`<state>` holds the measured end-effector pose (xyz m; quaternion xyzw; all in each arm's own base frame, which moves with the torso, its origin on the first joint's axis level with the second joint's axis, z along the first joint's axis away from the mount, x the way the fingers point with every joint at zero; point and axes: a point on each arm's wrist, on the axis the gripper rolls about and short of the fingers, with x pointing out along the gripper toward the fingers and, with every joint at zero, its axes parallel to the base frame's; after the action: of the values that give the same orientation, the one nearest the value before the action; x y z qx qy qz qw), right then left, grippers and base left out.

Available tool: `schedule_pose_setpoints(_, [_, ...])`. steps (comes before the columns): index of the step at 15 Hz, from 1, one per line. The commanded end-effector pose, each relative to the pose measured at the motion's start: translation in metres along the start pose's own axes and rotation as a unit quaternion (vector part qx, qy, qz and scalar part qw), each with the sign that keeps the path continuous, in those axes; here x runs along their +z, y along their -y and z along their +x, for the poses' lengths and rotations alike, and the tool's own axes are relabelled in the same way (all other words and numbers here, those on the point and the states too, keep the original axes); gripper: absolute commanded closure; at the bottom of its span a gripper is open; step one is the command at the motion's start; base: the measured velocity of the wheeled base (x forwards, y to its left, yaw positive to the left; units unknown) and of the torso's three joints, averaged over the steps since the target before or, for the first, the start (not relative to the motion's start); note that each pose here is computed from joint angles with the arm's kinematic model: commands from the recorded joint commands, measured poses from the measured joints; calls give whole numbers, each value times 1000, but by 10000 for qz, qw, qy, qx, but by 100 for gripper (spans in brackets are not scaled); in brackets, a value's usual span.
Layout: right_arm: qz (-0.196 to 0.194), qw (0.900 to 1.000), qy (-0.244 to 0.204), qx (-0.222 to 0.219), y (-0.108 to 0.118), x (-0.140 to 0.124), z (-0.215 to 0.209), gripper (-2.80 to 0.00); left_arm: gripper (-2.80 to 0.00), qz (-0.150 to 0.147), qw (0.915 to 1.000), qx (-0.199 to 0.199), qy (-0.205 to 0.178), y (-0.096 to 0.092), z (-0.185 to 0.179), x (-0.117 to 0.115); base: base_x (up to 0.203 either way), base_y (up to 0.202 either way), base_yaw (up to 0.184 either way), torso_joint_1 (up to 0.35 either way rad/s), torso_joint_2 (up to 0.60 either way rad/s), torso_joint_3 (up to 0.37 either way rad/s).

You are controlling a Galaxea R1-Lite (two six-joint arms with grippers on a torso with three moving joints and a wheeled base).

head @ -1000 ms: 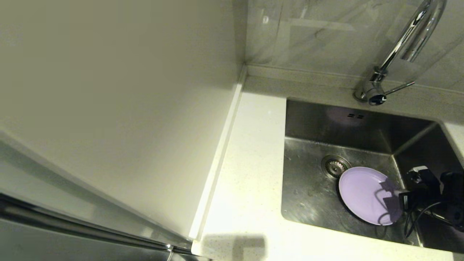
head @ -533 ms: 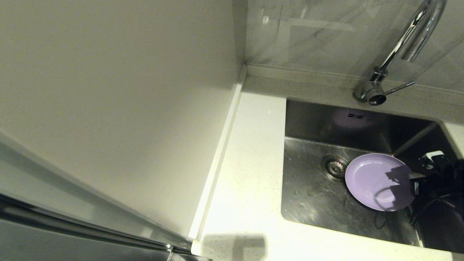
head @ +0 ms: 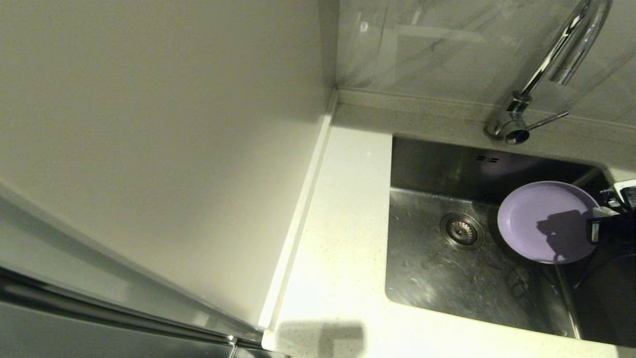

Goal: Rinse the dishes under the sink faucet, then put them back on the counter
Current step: Put a plate back to the table from the sink

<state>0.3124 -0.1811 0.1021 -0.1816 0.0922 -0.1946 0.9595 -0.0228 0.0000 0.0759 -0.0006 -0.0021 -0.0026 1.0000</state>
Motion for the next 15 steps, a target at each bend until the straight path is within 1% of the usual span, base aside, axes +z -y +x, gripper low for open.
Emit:
schedule_pose_setpoints(1, [-80, 9982, 539, -247, 9, 24, -15, 0, 0, -1, 10000, -5, -14, 0, 0, -1, 0, 0, 0, 0, 0, 0])
schedule_pose_setpoints(3, [-121, 9938, 947, -568, 15, 39, -26, 0, 0, -1, 10000, -5, -14, 0, 0, -1, 0, 0, 0, 0, 0, 0])
schedule_pose_setpoints(5, [-157, 9864, 1401, -841, 22, 57, -38, 0, 0, -1, 10000, -4, -14, 0, 0, -1, 0, 0, 0, 0, 0, 0])
schedule_pose_setpoints(7, [-214, 9765, 1870, -1053, 27, 75, -56, 0, 0, -1, 10000, -5, -14, 0, 0, -1, 0, 0, 0, 0, 0, 0])
schedule_pose_setpoints(9, [-249, 9670, 2199, -1265, 34, 95, -75, 0, 0, -1, 10000, -5, -14, 0, 0, -1, 0, 0, 0, 0, 0, 0])
schedule_pose_setpoints(11, [-275, 9546, 2551, -1514, 41, 116, -99, 0, 0, -1, 10000, 3, -14, 0, 0, -1, 0, 0, 0, 0, 0, 0])
schedule_pose_setpoints(13, [-305, 9436, 2788, -1761, 47, 131, -121, 0, 0, -1, 10000, 0, -14, 0, 0, -1, 0, 0, 0, 0, 0, 0])
schedule_pose_setpoints(14, [-308, 9378, 2850, -1959, 52, 135, -131, 0, 0, -1, 10000, -4, -14, 0, 0, -1, 0, 0, 0, 0, 0, 0])
schedule_pose_setpoints(15, [-304, 9352, 2806, -2140, 57, 138, -141, 0, 0, -1, 10000, 3, -14, 0, 0, -1, 0, 0, 0, 0, 0, 0])
